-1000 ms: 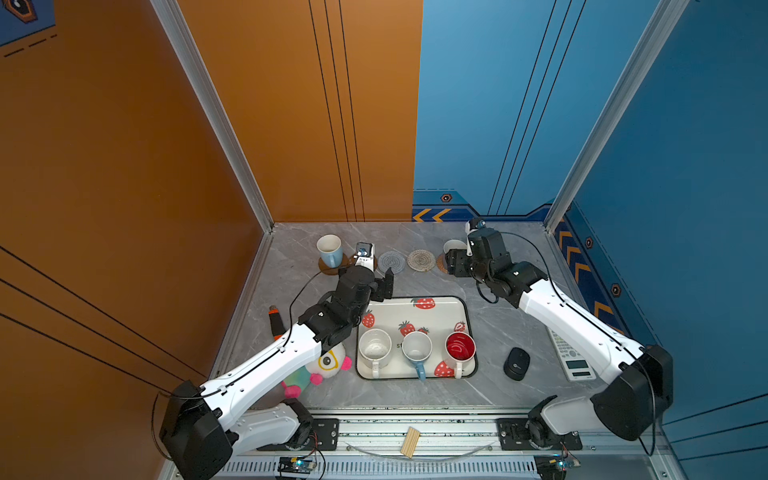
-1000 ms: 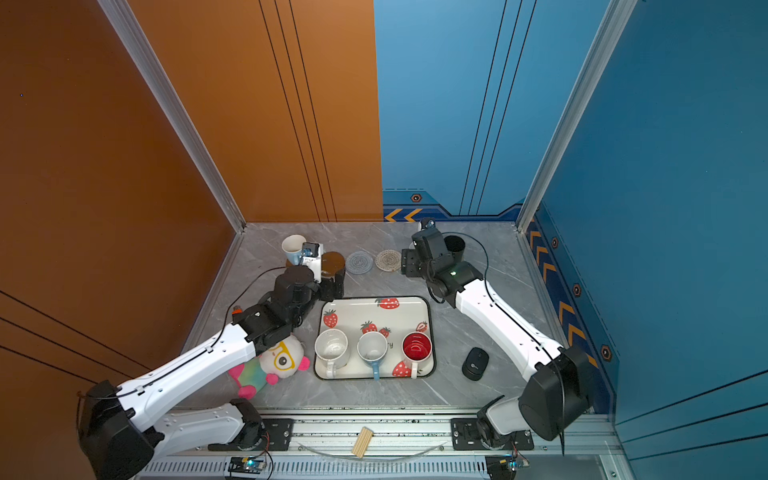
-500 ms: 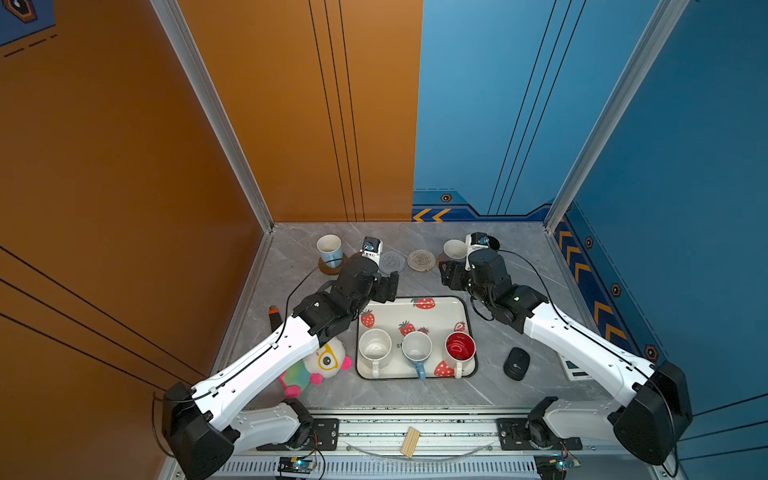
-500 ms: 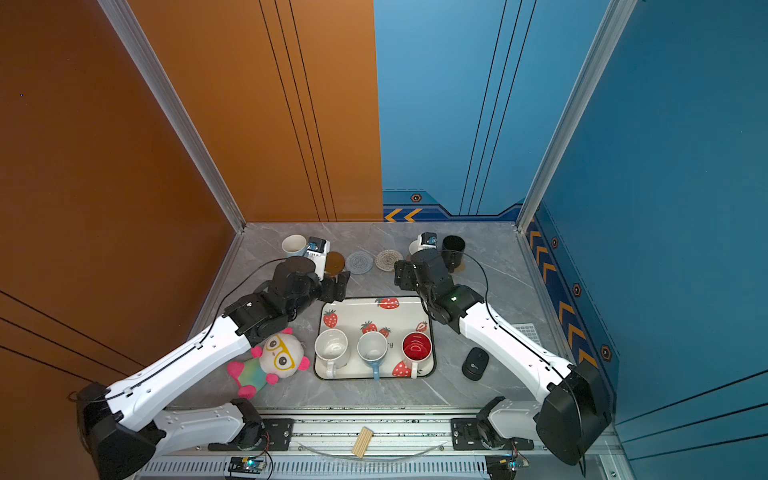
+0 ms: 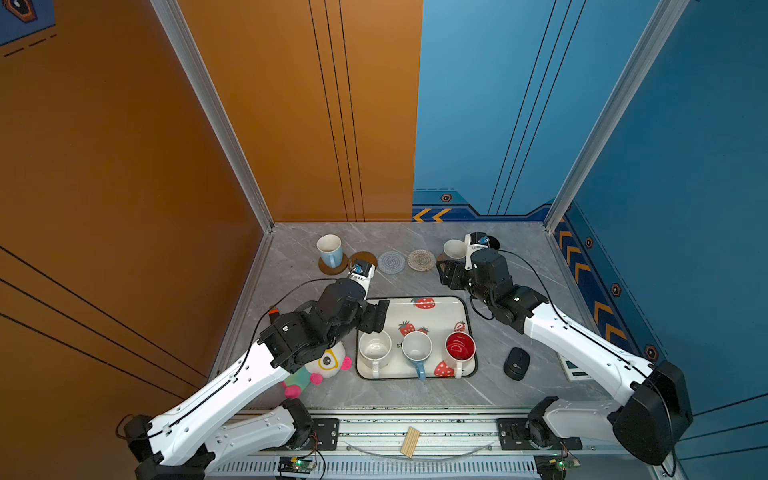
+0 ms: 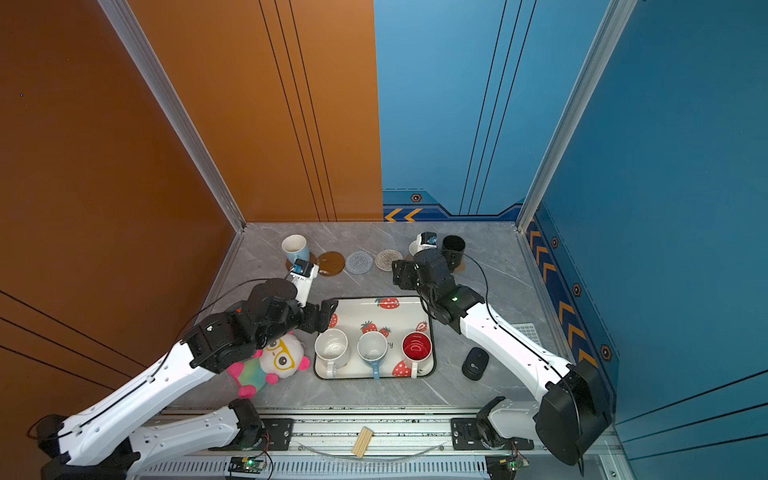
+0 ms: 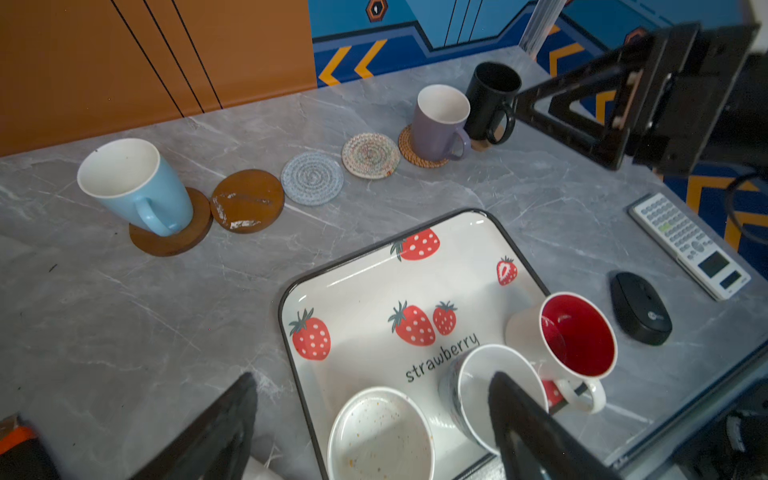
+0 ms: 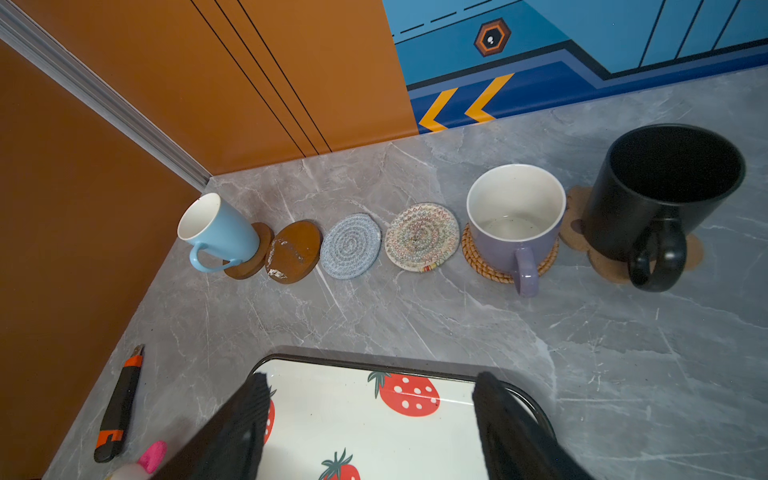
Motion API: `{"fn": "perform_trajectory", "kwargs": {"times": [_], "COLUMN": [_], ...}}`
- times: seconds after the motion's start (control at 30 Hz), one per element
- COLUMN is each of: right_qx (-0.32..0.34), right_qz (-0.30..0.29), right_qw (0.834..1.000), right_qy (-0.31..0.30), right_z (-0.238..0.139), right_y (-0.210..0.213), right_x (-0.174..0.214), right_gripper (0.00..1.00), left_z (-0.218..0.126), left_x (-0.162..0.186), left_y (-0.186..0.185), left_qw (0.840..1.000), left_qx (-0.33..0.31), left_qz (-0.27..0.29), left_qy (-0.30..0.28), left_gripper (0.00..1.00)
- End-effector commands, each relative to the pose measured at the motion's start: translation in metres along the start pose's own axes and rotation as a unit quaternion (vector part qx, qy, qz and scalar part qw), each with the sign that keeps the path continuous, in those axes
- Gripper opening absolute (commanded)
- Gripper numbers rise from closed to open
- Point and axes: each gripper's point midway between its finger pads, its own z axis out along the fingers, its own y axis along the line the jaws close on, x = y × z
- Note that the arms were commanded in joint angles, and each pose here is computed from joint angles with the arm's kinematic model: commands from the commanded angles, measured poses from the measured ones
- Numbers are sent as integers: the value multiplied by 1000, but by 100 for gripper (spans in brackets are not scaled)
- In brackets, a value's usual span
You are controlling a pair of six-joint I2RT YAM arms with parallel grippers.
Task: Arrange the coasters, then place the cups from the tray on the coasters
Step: 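Move the left gripper over the speckled white mug on the tray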
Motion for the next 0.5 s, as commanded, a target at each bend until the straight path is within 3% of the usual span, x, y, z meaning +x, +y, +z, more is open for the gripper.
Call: {"fn": "perform_trajectory", "kwargs": {"times": [0.0,0.47], "right_qx": [0,2], "right_qz": [9,13], "right_qw": [1000,1000], "right_qy": [7,19], "right_z": [7,15], "right_y": [-4,-8], "right_x": [7,14], "right_gripper": [76,76], "left_z": [-16,-12], "left_x": [25,118], "left_y": [12,-14], "left_qw": [999,978], "left_qx": [-23,34], "left_qz": [-6,-8], "left_qy": [48,203], "left_gripper": [84,82]}}
